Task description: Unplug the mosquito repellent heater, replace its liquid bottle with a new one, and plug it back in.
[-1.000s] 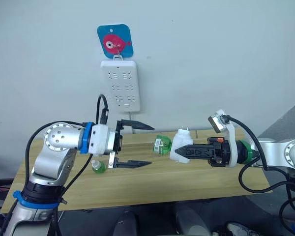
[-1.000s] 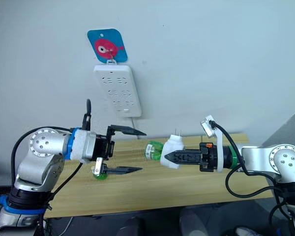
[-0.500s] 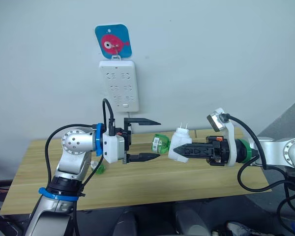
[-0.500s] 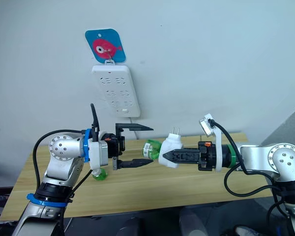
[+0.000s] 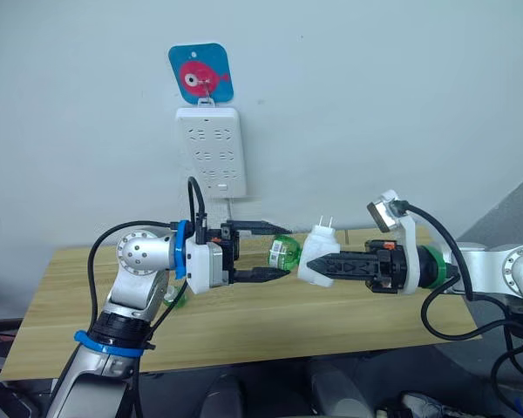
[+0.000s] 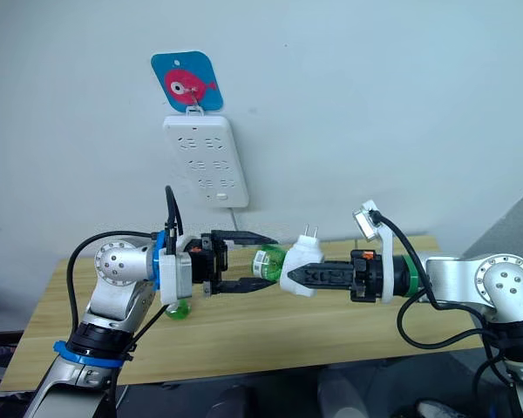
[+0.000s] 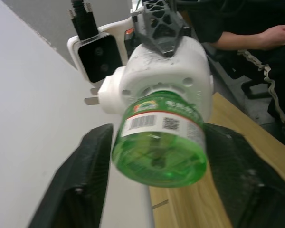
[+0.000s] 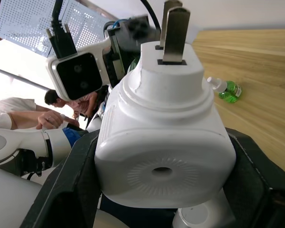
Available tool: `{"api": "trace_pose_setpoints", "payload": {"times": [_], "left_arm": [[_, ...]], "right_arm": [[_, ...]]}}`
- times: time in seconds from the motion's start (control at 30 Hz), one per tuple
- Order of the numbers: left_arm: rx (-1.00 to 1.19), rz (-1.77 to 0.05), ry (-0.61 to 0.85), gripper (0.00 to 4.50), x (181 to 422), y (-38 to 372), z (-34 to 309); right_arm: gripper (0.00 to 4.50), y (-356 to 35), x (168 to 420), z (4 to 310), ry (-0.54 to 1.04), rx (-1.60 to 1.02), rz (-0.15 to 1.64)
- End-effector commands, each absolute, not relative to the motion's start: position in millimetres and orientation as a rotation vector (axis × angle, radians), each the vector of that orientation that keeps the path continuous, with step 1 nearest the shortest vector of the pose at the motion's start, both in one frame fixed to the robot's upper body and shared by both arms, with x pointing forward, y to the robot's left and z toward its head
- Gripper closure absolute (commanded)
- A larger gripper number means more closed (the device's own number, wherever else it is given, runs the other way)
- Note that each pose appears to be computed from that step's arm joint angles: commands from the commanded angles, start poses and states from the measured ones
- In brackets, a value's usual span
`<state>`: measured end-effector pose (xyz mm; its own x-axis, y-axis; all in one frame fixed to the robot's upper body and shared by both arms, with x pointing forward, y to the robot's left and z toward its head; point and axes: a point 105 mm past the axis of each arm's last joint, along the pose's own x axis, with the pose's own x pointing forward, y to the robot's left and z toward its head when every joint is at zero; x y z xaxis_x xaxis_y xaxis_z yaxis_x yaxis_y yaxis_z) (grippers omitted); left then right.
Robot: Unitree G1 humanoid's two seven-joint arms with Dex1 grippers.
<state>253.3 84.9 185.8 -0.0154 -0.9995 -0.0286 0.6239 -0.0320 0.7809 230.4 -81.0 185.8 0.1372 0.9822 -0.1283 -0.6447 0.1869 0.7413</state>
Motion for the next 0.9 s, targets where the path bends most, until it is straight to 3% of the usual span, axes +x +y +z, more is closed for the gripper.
{"api": "trace_pose_setpoints", "payload": {"times": [0.03,0.13,0.33,0.43,0.57,0.9], "left_arm": [[0.687,-1.516,-0.728,2.15,244,84,199],[0.644,-1.605,-0.646,2.15,236,83,201],[0.204,-1.657,0.220,2.15,249,97,202],[0.081,-1.689,0.451,2.15,243,104,207],[-0.035,-1.683,0.539,2.15,244,101,220],[-0.074,-1.631,0.560,2.15,246,102,217]], "right_arm": [[1.46,-79,225,195,0.668,0.591,1.320],[1.46,-79,226,195,0.669,0.588,1.318],[1.46,-81,224,197,0.678,0.568,1.336],[1.46,-80,221,198,0.682,0.559,1.356],[1.46,-79,218,199,0.684,0.547,1.372],[1.46,-77,215,199,0.678,0.547,1.382]]}}
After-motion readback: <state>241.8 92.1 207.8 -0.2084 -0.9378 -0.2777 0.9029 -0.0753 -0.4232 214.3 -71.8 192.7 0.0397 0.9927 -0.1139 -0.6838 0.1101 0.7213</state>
